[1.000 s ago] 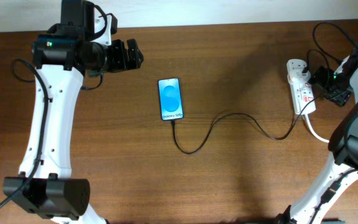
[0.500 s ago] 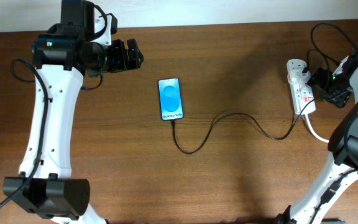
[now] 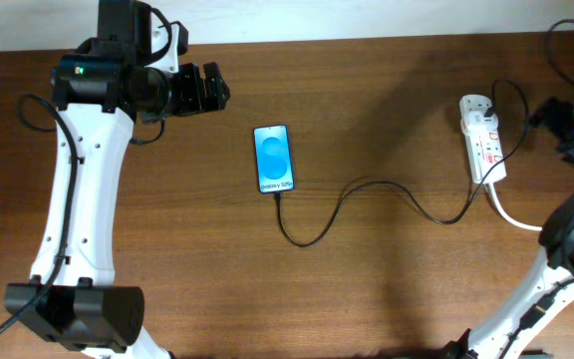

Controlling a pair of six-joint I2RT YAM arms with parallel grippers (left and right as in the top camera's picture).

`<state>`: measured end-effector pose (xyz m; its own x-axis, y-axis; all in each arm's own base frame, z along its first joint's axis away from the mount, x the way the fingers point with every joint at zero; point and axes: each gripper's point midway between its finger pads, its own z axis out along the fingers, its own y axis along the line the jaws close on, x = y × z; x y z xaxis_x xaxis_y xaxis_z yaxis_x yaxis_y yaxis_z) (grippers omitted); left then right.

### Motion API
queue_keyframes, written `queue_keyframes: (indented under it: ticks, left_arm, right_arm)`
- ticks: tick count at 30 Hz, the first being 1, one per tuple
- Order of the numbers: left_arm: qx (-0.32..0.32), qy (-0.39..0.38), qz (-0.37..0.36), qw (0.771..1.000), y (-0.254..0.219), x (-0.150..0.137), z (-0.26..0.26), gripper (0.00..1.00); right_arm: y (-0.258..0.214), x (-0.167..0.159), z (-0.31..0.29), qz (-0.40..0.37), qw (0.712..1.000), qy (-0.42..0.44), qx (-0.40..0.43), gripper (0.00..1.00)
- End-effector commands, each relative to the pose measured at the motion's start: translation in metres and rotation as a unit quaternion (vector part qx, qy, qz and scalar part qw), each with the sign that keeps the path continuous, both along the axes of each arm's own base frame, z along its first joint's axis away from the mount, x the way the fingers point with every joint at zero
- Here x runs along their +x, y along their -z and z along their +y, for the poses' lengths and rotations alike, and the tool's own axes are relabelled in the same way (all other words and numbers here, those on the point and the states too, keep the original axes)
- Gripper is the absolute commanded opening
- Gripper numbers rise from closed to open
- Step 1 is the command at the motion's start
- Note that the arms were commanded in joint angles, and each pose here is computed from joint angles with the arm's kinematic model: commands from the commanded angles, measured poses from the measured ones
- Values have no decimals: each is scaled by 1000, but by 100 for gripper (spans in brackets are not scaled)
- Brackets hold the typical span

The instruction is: Plug charger to phone and switch on socket

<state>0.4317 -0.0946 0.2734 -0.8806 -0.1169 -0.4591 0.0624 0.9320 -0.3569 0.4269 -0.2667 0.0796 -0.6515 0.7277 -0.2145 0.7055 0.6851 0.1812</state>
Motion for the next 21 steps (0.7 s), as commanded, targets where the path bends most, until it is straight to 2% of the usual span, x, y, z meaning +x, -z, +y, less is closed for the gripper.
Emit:
queue_keyframes:
  ticks: [1, 6, 9, 13, 16, 21]
  left_arm:
    - [5, -1, -1, 1000, 0, -1, 4, 99]
    - [5, -1, -1, 1000, 0, -1, 4, 99]
    - [5, -1, -1, 1000, 0, -1, 4, 99]
    - [5, -1, -1, 1000, 0, -1, 4, 99]
    - [5, -1, -1, 1000, 0, -1, 4, 99]
    - [5, -1, -1, 1000, 0, -2, 4, 99]
  right_arm:
    - [-54, -1, -10, -38, 999, 12, -32, 99]
    - [-100, -7, -8, -64, 997, 13, -51, 99]
    - [-143, -16, -1, -91, 993, 9, -71, 99]
    - [-199, -31, 20, -127, 985, -34, -108, 99]
    - [-245, -41, 62, -174, 971, -107, -120, 98]
    - [-285, -57, 122, -210, 954, -175, -126, 98]
